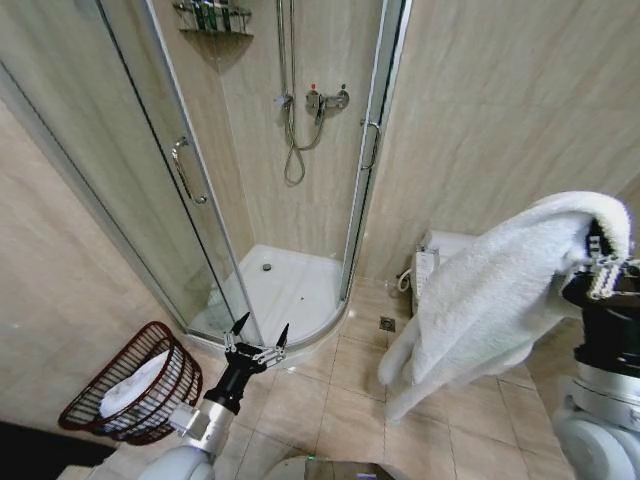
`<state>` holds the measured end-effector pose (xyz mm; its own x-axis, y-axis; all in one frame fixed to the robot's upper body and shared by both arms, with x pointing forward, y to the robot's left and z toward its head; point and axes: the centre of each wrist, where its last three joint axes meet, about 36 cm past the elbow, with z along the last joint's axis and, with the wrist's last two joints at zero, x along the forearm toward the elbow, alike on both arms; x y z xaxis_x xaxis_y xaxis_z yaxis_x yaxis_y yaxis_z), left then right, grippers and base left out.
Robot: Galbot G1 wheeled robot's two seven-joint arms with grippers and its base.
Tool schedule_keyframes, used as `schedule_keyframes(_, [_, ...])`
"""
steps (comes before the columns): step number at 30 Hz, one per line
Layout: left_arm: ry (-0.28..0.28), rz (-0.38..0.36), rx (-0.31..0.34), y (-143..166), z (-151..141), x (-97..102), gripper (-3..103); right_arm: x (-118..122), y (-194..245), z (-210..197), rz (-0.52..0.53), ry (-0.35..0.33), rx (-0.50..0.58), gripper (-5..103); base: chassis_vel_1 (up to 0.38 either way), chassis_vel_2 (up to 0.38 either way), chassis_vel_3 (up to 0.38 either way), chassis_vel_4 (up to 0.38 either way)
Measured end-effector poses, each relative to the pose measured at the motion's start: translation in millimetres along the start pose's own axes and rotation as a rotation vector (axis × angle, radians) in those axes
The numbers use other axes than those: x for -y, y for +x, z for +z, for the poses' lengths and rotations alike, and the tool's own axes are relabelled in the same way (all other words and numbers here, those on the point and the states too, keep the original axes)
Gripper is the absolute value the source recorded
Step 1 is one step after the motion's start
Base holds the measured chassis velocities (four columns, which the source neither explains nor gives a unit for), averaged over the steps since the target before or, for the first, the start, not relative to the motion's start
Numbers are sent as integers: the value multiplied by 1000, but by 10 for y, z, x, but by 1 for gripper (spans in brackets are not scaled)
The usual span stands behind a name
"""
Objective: Discard the used towel into the hamper.
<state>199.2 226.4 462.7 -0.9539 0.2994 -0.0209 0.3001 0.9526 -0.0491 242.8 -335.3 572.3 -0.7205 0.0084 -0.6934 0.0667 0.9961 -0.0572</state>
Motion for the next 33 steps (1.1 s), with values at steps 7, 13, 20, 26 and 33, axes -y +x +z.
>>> schedule_keyframes(7, [0,0,0,0,0,0,100,7,-5,-4,-5,4,0,3,0,0,0,0])
schedule_keyframes(13, [0,0,0,0,0,0,100,12,-7,-7,1,2,1,3,0,0,0,0])
schedule_keyframes(20, [0,0,0,0,0,0,100,16,-4,-9,6,-3,2,3,0,0,0,0])
schedule_keyframes(26, [0,0,0,0,0,0,100,17,-4,-10,8,-4,5,3,0,0,0,0])
schedule_keyframes(33, [0,0,0,0,0,0,100,20,-3,-11,10,-4,8,3,0,0,0,0])
